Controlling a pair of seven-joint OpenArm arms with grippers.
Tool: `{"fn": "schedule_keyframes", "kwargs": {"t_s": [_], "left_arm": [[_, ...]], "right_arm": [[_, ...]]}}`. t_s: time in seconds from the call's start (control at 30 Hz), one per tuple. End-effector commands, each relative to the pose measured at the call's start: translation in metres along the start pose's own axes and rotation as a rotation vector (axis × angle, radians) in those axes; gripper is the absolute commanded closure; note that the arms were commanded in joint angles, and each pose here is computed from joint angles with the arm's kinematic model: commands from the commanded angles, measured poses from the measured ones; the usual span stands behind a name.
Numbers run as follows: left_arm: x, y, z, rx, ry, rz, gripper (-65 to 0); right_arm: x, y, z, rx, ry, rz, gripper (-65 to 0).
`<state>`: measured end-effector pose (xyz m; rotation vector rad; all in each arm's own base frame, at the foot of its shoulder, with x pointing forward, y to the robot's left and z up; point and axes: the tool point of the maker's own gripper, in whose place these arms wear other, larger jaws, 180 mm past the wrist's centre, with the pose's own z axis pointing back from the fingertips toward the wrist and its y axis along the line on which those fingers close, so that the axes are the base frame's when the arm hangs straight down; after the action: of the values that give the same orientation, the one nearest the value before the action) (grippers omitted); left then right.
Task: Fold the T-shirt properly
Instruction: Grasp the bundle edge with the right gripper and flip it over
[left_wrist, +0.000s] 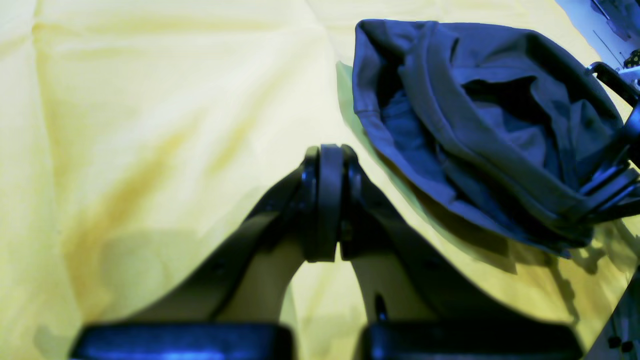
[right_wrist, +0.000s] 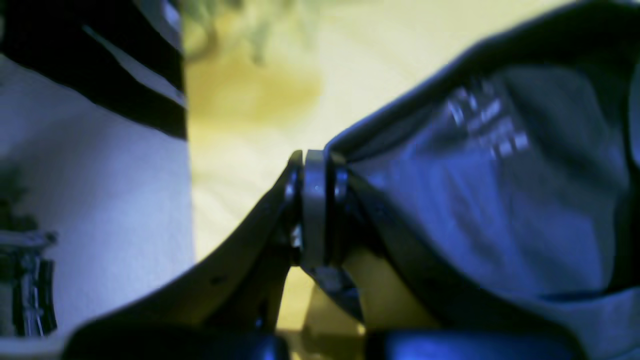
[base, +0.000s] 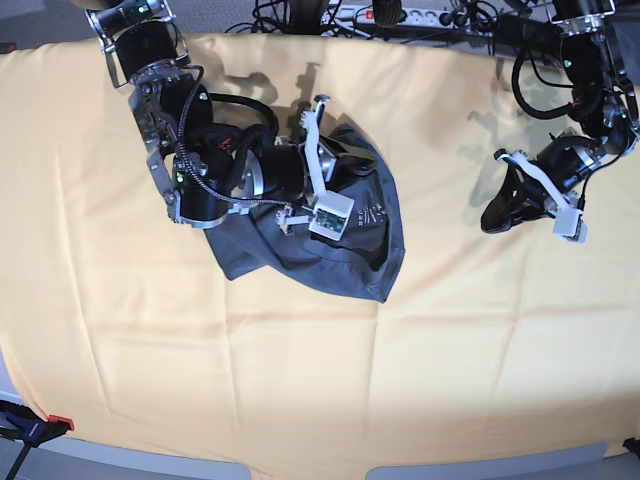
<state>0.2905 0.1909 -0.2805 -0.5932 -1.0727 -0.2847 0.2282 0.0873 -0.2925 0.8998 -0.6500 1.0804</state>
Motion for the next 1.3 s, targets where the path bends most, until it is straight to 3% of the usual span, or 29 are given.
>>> {"fn": "schedule_keyframes", "kwargs": {"t_s": [0.0, 0.27, 0.7, 0.73, 0.87, 0.9, 1.1, 1.27], "left_arm": [[0.018, -0.003, 0.003, -0.019, -0.051, -0.031, 0.0], [0.018, -0.003, 0.003, -0.019, -0.051, -0.031, 0.0], [0.018, -0.003, 0.003, -0.02, -0.051, -0.031, 0.0], [0.018, -0.003, 0.003, -0.02, -0.051, -0.031, 0.0], [0.021, -0.005, 0.003, -0.029, -0.064, -0.023, 0.0], [0.022, -0.005, 0.003, -0.034, -0.069, -0.021, 0.0], [0.026, -0.001, 0.007, -0.027, -0.057, -0.047, 0.0], [0.036, 0.011, 0.018, 0.014, -0.067, -0.07, 0.0]], "right_arm": [[0.026, 0.008, 0.002, 0.033, -0.086, 0.029, 0.0], [0.077, 0.037, -0.021, 0.116, -0.223, 0.043, 0.0], [0.085, 0.072, -0.073, 0.066, -0.14, 0.265, -0.1], [0.086, 0.071, -0.074, 0.059, -0.143, 0.272, -5.3], [0.092, 0.068, -0.072, 0.047, -0.151, 0.294, -42.9], [0.096, 0.065, -0.07, 0.039, -0.149, 0.309, -46.6], [0.12, 0.028, -0.046, -0.088, -0.065, 0.442, -46.7], [0.131, -0.042, 0.008, -0.296, -0.069, 0.395, -46.7]]}}
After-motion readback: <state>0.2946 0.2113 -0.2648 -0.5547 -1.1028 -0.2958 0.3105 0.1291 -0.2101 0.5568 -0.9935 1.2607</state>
